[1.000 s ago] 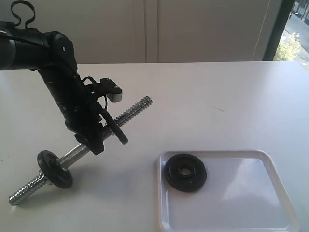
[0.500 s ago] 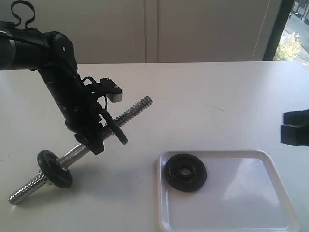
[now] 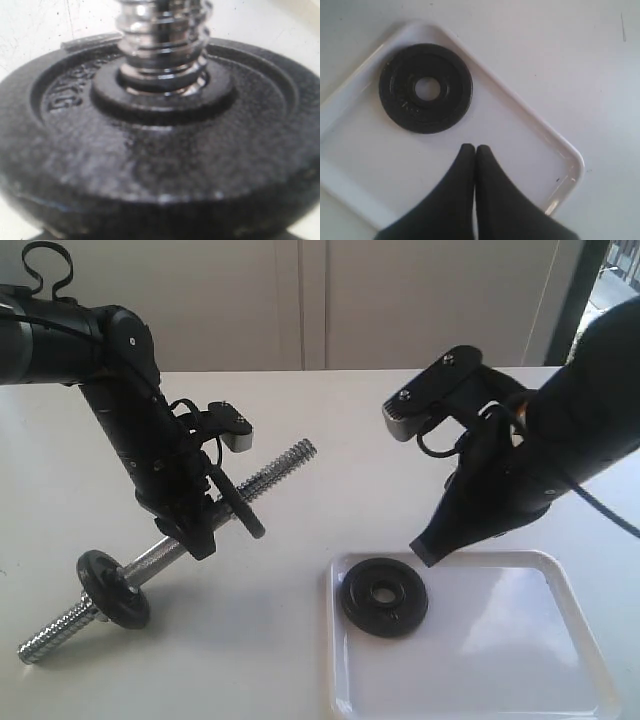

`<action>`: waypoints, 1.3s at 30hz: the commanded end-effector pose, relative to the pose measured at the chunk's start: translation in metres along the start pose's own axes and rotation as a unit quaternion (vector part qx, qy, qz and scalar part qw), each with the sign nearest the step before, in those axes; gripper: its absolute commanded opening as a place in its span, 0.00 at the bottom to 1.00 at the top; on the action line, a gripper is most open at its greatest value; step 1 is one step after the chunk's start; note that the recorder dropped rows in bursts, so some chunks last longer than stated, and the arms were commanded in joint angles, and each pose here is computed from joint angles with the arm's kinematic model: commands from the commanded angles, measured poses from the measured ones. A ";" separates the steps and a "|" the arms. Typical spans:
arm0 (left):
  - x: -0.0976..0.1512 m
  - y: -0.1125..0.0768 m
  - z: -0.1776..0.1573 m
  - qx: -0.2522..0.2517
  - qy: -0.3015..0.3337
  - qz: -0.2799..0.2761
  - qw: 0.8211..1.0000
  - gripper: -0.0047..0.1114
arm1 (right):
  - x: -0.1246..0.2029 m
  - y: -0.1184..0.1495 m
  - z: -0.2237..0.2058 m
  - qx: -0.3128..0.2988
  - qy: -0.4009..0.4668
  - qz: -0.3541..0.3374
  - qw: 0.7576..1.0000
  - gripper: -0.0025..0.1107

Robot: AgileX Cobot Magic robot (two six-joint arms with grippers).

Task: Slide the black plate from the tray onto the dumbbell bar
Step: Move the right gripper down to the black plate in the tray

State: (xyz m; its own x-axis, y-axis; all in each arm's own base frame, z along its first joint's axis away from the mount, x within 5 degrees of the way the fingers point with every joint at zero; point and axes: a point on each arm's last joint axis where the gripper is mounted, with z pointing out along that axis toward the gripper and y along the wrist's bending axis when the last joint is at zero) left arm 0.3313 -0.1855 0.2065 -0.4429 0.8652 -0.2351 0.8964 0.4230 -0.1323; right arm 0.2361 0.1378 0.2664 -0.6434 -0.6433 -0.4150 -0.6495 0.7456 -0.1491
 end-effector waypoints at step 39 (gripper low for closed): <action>-0.007 -0.009 -0.024 0.002 -0.043 0.000 0.999 0.04 | -0.026 0.019 0.093 -0.051 0.095 0.059 0.992 0.95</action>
State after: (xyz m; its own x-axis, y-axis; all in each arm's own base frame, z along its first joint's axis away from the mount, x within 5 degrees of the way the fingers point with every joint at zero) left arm 0.3312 -0.1855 0.2062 -0.4413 0.8659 -0.2355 0.8973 0.4215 -0.1314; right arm 0.2744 0.1822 0.1991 -0.7842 -0.5658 -0.2549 -0.5819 0.8131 -0.0146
